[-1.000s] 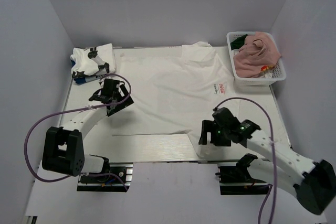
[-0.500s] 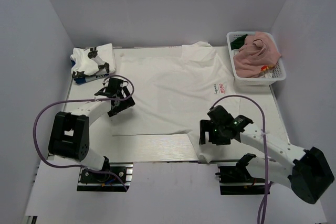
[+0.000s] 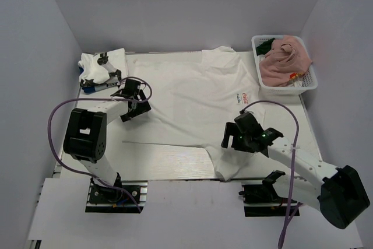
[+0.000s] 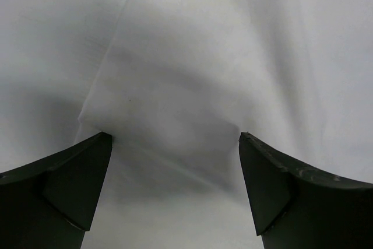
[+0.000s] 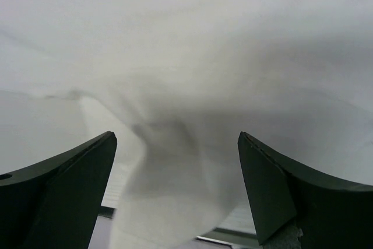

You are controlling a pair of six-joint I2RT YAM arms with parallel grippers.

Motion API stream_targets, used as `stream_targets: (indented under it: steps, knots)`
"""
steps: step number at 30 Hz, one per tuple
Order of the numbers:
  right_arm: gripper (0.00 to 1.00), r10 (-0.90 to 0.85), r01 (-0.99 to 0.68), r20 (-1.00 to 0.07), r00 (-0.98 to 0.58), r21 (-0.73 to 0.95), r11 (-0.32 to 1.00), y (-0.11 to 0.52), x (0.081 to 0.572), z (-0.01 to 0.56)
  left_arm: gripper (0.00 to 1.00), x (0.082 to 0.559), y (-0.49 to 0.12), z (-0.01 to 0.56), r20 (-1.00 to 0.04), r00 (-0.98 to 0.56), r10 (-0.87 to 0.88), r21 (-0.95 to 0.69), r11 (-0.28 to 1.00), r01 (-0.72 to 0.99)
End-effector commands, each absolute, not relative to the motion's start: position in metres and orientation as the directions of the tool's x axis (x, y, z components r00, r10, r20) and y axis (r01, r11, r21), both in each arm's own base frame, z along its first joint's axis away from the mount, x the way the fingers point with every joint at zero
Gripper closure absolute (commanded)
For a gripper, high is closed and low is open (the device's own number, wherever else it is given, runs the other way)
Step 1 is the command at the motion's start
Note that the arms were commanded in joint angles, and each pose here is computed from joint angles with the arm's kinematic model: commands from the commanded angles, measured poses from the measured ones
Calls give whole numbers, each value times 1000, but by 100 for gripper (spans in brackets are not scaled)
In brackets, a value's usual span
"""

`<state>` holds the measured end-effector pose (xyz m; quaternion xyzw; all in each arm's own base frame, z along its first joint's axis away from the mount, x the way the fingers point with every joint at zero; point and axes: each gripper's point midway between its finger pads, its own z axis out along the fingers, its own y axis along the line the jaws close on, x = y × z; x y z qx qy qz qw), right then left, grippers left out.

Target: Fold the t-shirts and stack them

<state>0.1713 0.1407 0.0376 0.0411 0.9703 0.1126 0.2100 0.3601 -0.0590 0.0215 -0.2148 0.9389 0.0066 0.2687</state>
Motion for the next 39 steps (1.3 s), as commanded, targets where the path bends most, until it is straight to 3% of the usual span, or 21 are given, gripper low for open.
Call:
stream_targets:
  steps: [1, 3, 7, 9, 15, 19, 27, 33, 36, 37, 39]
  knots:
    - [10, 174, -71, -542, -822, 401, 913, 172, 209, 76, 0, 366, -68, 15, -479, -778, -406, -148, 911, -384]
    - [10, 195, -2, -554, -809, 334, 942, 156, 224, 74, 0, 369, -69, 27, -496, -767, -408, -162, 911, -380]
    - [10, 216, 120, -481, -850, 221, 968, 130, 230, 52, 0, 373, -68, 59, -550, -742, -383, -179, 922, -343]
    - [10, 261, 182, -475, -841, 206, 962, 116, 236, 46, 0, 379, -71, 71, -594, -725, -349, -187, 936, -297]
    - [10, 328, 261, -460, -825, 205, 943, 86, 266, 34, 0, 392, -76, 67, -598, -734, -322, -183, 946, -266]
    - [10, 306, 236, -411, -859, 213, 948, 81, 286, 12, 0, 402, -75, 41, -564, -764, -314, -162, 949, -270]
    - [10, 309, 228, -433, -847, 230, 946, 55, 343, 6, 0, 432, -80, 13, -530, -787, -316, -134, 947, -290]
    - [10, 158, 39, -549, -820, 221, 974, 73, 355, 61, 0, 439, -91, 57, -573, -762, -303, -204, 953, -225]
    - [10, 136, 33, -548, -825, 193, 981, 78, 333, 75, 0, 421, -93, 102, -625, -719, -305, -219, 952, -213]
    - [10, 138, 35, -605, -784, 178, 983, 75, 332, 97, 0, 408, -90, 103, -617, -720, -318, -225, 948, -226]
    - [10, 127, 25, -577, -807, 180, 983, 82, 310, 93, 0, 386, -79, 131, -632, -666, -396, -269, 918, -291]
